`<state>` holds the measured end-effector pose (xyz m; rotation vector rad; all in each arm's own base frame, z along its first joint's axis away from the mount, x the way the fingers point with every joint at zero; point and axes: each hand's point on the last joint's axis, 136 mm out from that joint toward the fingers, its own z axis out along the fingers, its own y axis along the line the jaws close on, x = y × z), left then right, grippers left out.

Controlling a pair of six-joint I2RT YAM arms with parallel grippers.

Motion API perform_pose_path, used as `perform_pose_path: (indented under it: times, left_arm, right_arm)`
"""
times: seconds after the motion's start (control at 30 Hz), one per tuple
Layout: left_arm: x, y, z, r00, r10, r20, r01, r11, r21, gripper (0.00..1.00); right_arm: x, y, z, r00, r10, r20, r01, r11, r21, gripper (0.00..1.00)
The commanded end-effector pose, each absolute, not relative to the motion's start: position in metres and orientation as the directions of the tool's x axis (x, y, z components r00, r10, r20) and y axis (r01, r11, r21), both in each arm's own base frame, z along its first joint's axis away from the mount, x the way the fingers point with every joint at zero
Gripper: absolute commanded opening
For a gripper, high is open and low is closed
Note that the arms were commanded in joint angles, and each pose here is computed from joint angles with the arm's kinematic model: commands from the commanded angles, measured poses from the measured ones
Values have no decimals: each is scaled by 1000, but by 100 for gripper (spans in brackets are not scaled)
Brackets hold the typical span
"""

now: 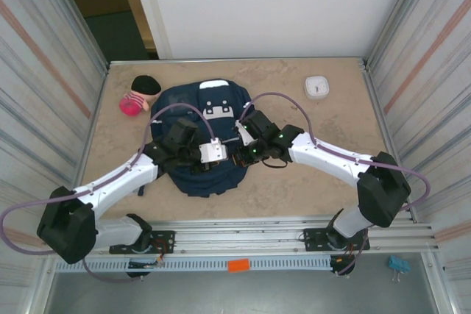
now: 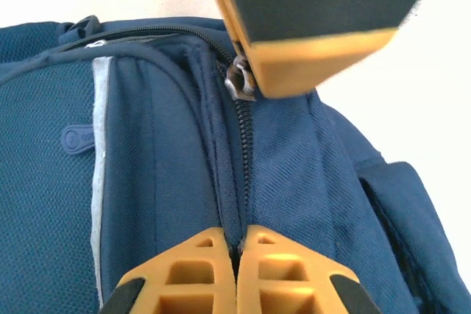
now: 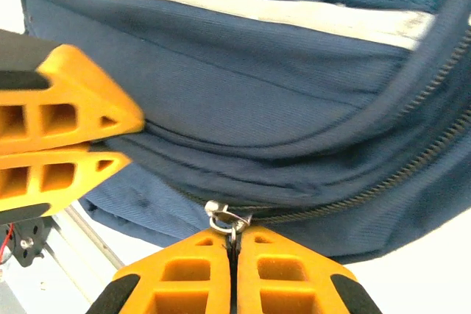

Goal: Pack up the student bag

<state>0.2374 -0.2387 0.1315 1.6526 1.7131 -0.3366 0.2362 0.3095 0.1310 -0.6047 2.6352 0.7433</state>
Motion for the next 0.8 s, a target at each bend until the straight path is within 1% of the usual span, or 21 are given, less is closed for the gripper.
perform_pose_path:
  times: [0.0, 0.1, 0.23, 0.43, 0.6, 0.77]
  left_arm:
    - [217, -230, 145, 95, 729, -678, 963, 106, 249, 0]
    - [206, -226, 156, 103, 697, -709, 965, 101, 240, 0]
    - [196, -219, 160, 111, 692, -713, 963, 103, 251, 0]
    - [182, -215, 171, 131, 664, -736, 963, 93, 254, 0]
    - [160, -222, 190, 182, 590, -786, 971, 16, 237, 0]
    - [144, -222, 196, 232, 566, -791, 968, -55, 244, 0]
  right_arm:
    - [250, 283, 136, -875, -237, -422, -415, 816, 402, 0]
    - [262, 265, 130, -889, -202, -412, -368, 850, 377, 0]
    - [279, 244, 123, -903, -147, -403, -304, 882, 360, 0]
    - [314, 219, 123, -901, -64, -428, -233, 905, 356, 0]
    - [353, 213, 123, -891, -13, -455, -206, 902, 379, 0]
    - [389, 208, 122, -883, 19, -469, -192, 897, 399, 0]
